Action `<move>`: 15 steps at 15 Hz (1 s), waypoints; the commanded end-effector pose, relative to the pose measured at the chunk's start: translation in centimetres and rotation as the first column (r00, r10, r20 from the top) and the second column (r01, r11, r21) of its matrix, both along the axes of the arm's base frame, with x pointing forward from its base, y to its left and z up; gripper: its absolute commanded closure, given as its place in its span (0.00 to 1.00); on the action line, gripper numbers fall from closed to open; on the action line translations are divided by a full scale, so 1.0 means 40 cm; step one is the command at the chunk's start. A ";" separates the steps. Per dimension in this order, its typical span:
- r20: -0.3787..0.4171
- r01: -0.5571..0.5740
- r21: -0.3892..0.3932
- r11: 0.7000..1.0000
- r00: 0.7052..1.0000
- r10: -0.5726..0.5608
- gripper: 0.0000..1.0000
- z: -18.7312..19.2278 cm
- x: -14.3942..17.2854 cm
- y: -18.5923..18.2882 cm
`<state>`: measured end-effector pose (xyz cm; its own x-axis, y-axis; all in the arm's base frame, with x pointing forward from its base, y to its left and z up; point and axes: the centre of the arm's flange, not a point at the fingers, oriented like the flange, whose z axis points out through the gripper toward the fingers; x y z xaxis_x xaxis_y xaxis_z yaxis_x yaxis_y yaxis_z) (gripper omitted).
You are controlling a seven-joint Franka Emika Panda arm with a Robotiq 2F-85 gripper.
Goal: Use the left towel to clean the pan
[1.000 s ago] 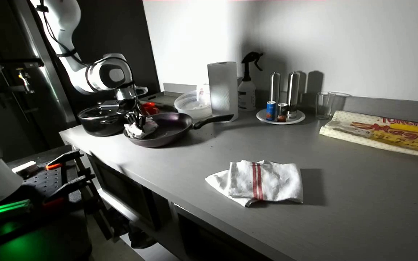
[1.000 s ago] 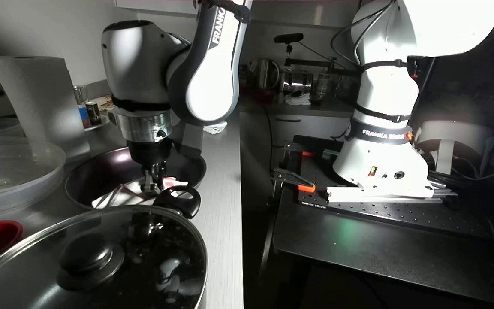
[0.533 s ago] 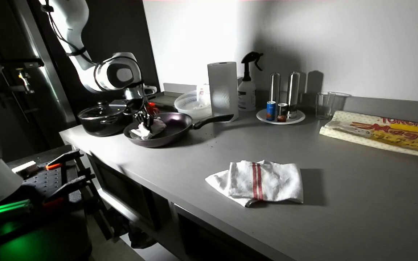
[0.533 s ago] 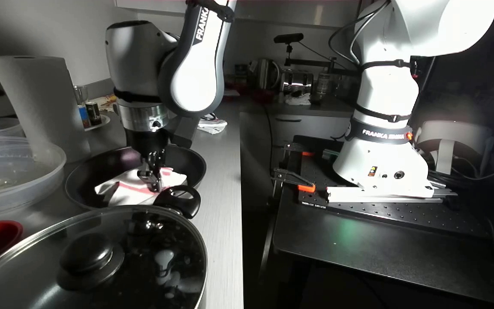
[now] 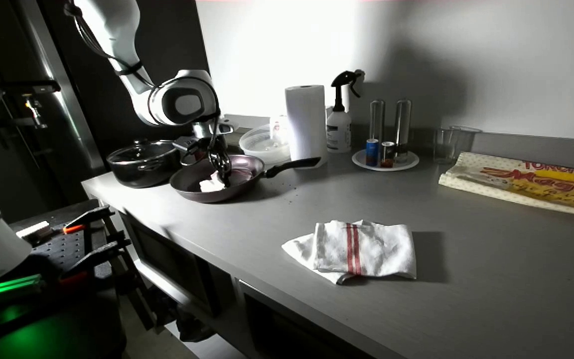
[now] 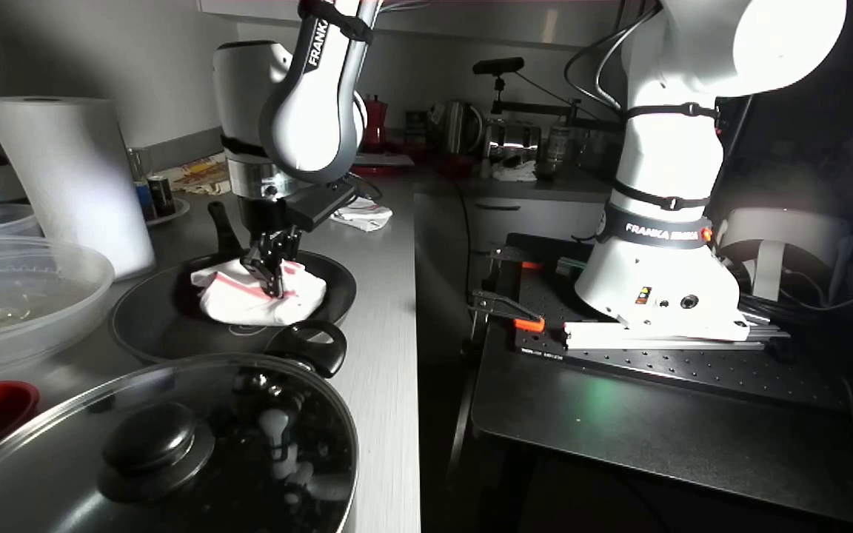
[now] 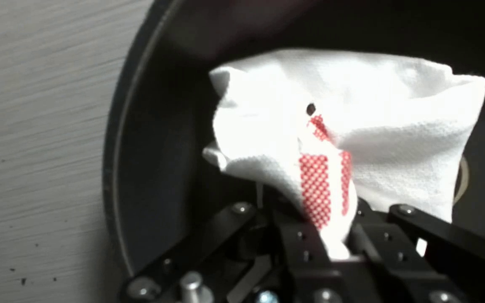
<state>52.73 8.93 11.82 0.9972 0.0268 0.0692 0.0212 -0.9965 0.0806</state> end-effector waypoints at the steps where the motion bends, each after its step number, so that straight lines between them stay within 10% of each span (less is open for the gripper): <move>1: 0.044 0.112 -0.007 0.994 0.993 -0.112 0.96 -0.007 0.008 -0.037; 15: 0.023 -0.104 -0.022 0.994 0.994 0.104 0.96 -0.044 -0.005 0.214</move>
<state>52.72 14.47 11.61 0.9917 0.0560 0.1160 0.0445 -0.9940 0.0995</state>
